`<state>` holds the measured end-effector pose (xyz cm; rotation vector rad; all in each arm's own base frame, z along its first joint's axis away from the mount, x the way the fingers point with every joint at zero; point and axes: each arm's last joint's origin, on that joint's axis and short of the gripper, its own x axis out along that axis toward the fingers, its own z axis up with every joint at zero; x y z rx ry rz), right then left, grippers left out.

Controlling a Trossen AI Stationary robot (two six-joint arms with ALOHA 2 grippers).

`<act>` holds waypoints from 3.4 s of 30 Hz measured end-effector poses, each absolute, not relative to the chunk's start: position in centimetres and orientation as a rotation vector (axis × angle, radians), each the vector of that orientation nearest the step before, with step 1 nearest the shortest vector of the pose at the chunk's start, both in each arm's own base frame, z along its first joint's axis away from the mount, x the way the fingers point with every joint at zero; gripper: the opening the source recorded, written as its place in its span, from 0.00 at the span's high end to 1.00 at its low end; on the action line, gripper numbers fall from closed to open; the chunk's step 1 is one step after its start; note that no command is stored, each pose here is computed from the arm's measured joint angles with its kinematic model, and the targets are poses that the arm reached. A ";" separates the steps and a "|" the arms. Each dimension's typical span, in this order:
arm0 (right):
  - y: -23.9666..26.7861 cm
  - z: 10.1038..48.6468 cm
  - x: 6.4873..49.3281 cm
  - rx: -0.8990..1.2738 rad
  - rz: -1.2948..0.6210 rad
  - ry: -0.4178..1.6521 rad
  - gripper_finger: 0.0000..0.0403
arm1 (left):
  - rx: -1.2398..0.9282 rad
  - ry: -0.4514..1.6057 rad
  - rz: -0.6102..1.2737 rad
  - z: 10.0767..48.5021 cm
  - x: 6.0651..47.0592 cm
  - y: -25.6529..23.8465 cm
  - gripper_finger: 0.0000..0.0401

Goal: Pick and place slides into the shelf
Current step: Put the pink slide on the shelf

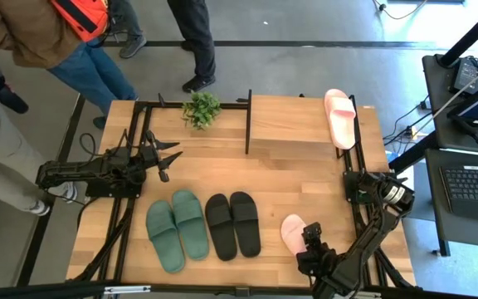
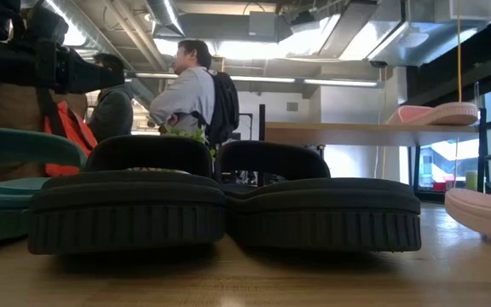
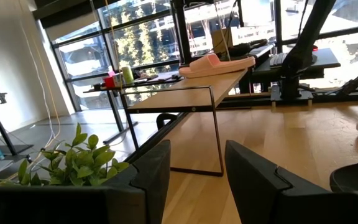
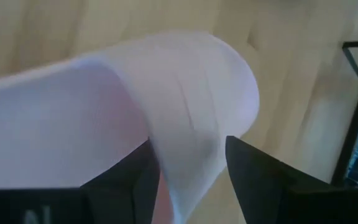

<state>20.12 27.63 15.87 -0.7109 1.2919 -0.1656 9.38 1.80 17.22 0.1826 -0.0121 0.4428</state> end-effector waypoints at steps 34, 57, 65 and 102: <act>27.5 15.1 20.9 -0.742 -0.104 1.260 0.55 | 0.182 -0.012 0.443 17.2 9.4 1.8 0.64; 27.5 16.4 21.1 -0.709 -0.171 1.265 0.96 | 0.182 -0.013 0.443 17.2 9.4 1.8 0.64; 26.8 21.9 22.5 -0.756 -0.359 1.192 0.97 | 0.182 -0.012 0.443 17.2 9.4 1.8 0.64; 0.3 37.4 29.2 -0.842 -0.786 1.256 0.97 | 0.184 -0.013 0.443 17.2 9.4 1.8 0.64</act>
